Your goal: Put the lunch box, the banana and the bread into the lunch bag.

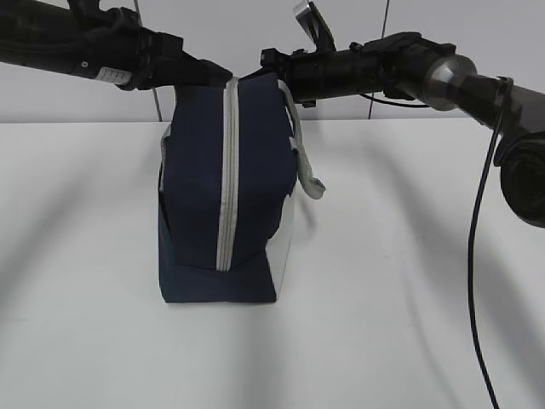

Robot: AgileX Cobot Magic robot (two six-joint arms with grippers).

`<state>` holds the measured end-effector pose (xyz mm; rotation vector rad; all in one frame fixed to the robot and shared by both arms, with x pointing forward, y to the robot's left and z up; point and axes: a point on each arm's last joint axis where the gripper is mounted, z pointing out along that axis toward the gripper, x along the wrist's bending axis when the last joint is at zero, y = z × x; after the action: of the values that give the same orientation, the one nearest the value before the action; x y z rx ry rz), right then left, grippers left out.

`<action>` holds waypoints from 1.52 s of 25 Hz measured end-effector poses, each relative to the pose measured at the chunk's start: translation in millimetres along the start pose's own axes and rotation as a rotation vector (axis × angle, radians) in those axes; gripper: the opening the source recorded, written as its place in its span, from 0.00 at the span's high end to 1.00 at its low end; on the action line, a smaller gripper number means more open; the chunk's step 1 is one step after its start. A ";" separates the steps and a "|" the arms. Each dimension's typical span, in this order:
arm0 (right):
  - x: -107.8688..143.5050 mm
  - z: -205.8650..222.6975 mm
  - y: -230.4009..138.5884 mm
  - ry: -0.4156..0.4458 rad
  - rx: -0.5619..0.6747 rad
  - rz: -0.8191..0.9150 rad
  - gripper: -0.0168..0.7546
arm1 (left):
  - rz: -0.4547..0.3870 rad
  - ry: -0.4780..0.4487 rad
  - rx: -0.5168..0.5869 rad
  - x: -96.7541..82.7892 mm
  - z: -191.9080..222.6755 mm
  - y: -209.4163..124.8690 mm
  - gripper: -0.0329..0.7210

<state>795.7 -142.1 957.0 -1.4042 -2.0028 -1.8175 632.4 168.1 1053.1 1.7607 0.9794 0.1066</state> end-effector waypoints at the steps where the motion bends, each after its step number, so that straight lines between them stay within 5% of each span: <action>1: -1.6 0.8 -1.6 -0.001 0.003 0.005 1.00 | 0.001 -0.001 -0.002 -0.1 0.0 0.2 0.92; 31: -20.8 4.0 -17.4 -0.017 0.028 0.077 0.98 | 0.008 -0.013 -0.004 -1.2 0.0 0.3 0.92; 35: -28.0 1.2 -16.9 -0.051 0.021 0.070 0.80 | 0.006 -0.034 -0.004 -3.9 -1.0 0.9 0.86; 38: -33.5 -0.8 -16.4 -0.065 0.019 0.060 0.55 | -0.005 -0.040 -0.017 -5.2 -1.8 2.7 0.65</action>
<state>803.6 -158.9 924.7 -1.5194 -1.9793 -1.7456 629.6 165.8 1058.1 1.7388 0.9511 0.0756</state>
